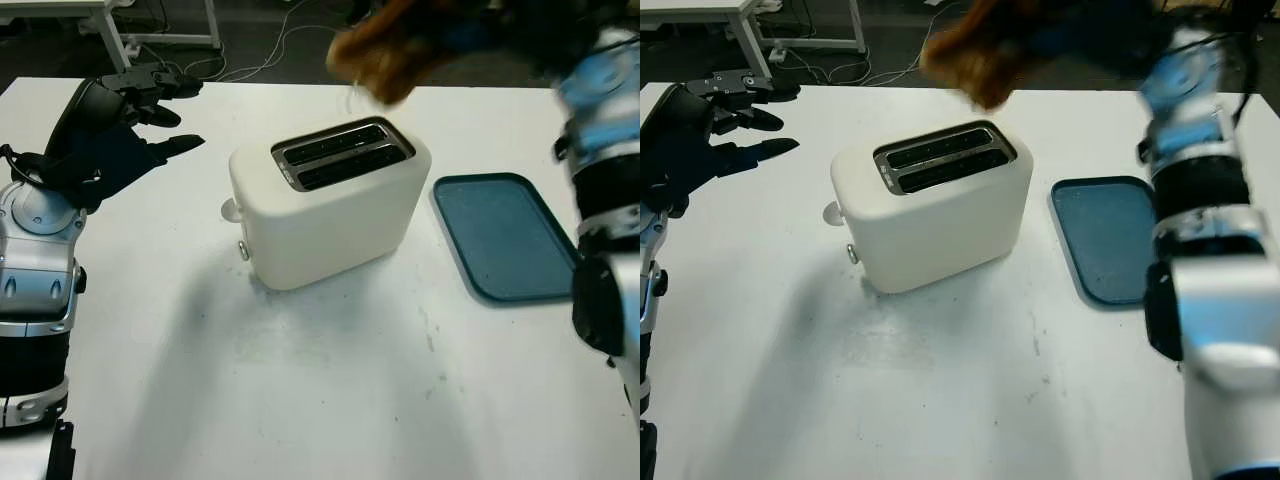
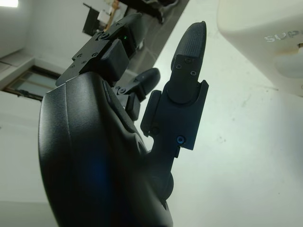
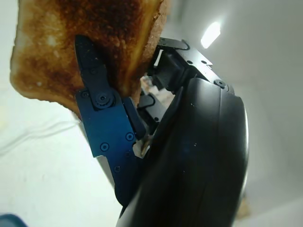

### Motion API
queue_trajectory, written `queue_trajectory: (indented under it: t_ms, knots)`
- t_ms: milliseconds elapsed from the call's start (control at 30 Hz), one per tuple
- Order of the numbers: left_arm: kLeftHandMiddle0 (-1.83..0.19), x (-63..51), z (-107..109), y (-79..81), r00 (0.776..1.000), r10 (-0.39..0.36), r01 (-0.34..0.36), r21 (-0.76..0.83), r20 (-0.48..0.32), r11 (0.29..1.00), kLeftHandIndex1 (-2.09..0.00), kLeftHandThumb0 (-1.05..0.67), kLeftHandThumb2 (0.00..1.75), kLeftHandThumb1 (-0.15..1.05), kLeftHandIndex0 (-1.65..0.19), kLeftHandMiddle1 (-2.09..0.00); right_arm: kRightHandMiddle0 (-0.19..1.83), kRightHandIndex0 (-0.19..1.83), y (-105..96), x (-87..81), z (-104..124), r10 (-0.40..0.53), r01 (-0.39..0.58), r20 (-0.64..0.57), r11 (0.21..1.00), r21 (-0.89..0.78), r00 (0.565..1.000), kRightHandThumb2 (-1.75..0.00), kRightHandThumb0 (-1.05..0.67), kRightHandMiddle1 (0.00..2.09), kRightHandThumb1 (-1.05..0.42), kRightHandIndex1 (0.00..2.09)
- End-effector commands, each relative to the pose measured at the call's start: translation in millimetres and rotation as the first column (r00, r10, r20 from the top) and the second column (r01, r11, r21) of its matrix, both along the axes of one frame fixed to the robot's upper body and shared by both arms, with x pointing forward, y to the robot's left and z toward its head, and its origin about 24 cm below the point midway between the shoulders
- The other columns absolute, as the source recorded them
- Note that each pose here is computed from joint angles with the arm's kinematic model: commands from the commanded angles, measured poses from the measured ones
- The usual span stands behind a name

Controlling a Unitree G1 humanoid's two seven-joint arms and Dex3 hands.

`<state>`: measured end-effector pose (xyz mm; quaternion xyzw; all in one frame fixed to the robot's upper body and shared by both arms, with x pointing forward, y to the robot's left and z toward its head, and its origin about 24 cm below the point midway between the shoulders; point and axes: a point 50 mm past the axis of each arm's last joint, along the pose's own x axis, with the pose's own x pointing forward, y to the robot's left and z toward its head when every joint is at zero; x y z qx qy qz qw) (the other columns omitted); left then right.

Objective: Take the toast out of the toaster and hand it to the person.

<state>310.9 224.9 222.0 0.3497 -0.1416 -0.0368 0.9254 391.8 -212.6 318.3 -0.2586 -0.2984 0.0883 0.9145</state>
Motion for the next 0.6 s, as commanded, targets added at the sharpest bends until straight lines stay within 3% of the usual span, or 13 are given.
queue_trajectory:
  t_ms: [0, 267, 567]
  knots:
    - [-0.36, -0.9, 1.1, 1.3, 1.0, 0.016, -0.016, 0.01, 0.006, 1.0, -0.31, -0.5, 0.0, 0.86, -0.56, -0.89, 0.85, 1.09, -12.6, -0.2, 5.7, -0.043, 0.044, -0.015, 0.995, 0.09, 0.999, -0.07, -0.42, 1.75, -0.91, 1.75]
    - [-0.34, 0.1, 1.6, -0.4, 1.0, 0.011, -0.011, 0.005, 0.0, 1.0, -0.31, -0.52, 0.0, 0.86, -0.55, -0.89, 0.77, 1.08, -35.7, 7.9, -18.7, -0.142, 0.172, -0.145, 0.959, 0.227, 0.979, -0.13, -0.28, 1.75, -0.92, 1.75]
    - [-0.36, 1.0, -1.2, -0.9, 1.0, -0.002, 0.002, -0.008, 0.013, 1.0, -0.32, -0.51, 0.0, 0.85, -0.55, -0.89, 0.55, 0.9, -35.2, 18.0, -78.0, -0.2, 0.3, -0.289, 0.883, 0.36, 0.936, -0.36, -0.07, 1.75, -0.92, 1.75]
